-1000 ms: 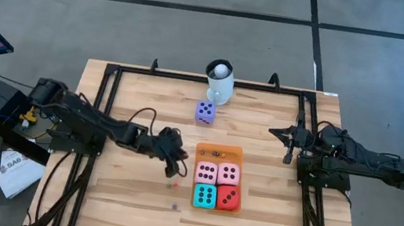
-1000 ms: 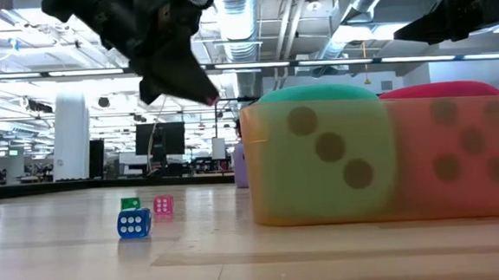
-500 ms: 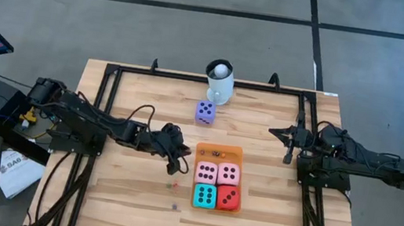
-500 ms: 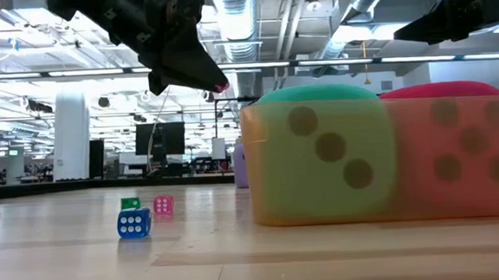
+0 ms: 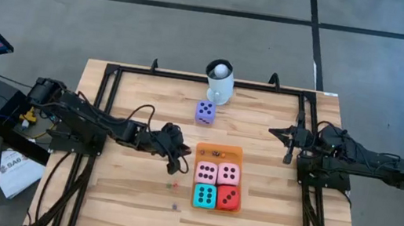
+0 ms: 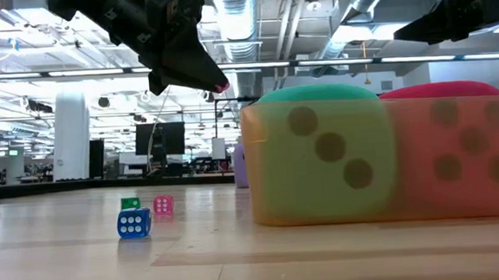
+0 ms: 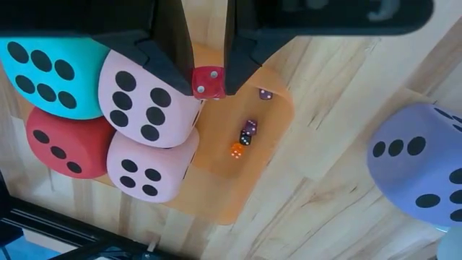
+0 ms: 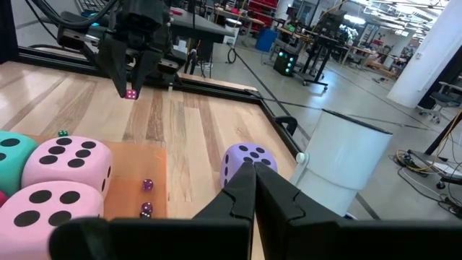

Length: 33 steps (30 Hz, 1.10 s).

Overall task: Pick & Place Dice
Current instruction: Put the left small pink dice into the orange bin

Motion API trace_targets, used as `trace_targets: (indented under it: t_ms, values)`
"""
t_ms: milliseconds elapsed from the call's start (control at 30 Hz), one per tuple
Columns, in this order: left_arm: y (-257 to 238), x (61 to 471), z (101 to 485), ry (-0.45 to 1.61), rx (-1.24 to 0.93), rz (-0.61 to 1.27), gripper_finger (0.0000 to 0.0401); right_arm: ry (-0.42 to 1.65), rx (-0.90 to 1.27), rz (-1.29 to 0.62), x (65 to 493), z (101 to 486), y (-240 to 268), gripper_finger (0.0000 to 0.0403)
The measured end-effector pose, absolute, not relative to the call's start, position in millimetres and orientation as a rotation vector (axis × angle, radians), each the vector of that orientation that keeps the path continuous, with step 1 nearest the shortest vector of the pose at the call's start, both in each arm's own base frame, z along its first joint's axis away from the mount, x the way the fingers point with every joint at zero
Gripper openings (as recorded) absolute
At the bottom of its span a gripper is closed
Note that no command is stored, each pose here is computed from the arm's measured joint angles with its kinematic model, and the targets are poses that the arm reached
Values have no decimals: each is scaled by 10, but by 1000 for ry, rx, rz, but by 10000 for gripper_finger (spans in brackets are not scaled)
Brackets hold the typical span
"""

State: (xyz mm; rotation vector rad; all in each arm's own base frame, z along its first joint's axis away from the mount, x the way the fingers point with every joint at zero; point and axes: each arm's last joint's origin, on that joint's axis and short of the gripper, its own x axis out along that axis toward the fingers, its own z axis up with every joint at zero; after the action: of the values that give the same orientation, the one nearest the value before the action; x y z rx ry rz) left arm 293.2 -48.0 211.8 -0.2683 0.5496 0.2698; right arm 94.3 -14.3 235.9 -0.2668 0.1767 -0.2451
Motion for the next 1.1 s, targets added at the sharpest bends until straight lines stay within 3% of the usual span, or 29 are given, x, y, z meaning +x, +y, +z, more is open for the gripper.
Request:
trace_targets:
  t_ms: [267,600,1100]
  values:
    - [-470,2938,2132,525,-261,304,53,176,-267,-245,943,2359,-143,0]
    - [-333,3049,2331,272,-318,407,53,173,-272,-245,944,2363,-143,0]
    - [-215,3088,2313,248,-332,456,53,167,-272,-246,945,2368,-143,0]
